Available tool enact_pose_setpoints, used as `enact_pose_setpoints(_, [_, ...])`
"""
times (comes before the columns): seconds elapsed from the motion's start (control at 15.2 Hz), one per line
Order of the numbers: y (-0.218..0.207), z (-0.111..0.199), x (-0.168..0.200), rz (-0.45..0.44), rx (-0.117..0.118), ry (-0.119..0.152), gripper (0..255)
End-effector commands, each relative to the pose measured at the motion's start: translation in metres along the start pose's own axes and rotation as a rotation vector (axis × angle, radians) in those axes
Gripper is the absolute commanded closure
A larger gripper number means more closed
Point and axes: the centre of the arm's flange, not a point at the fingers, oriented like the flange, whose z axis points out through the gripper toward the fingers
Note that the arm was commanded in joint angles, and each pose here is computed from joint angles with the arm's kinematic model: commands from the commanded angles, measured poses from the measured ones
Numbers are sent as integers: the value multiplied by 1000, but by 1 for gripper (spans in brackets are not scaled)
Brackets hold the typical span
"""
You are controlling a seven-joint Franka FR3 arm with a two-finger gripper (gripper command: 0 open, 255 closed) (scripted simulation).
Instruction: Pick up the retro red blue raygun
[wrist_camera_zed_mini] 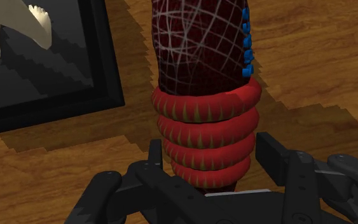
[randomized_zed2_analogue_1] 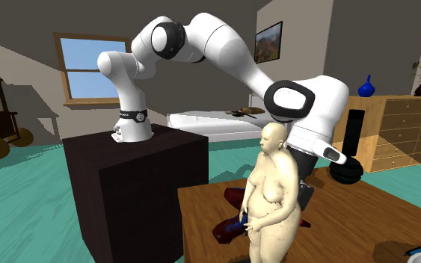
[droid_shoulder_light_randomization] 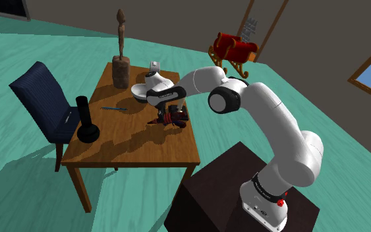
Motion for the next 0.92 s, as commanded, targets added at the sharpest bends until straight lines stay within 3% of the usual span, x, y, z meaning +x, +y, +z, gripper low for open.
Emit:
enact_pose_setpoints(0.0, [0,1,0,0,1,-1,255])
enact_pose_setpoints(0.26, [0,1,-1,0,1,-1,255])
enact_pose_setpoints(0.86, [3,-43,-17,0,1,-1,255])
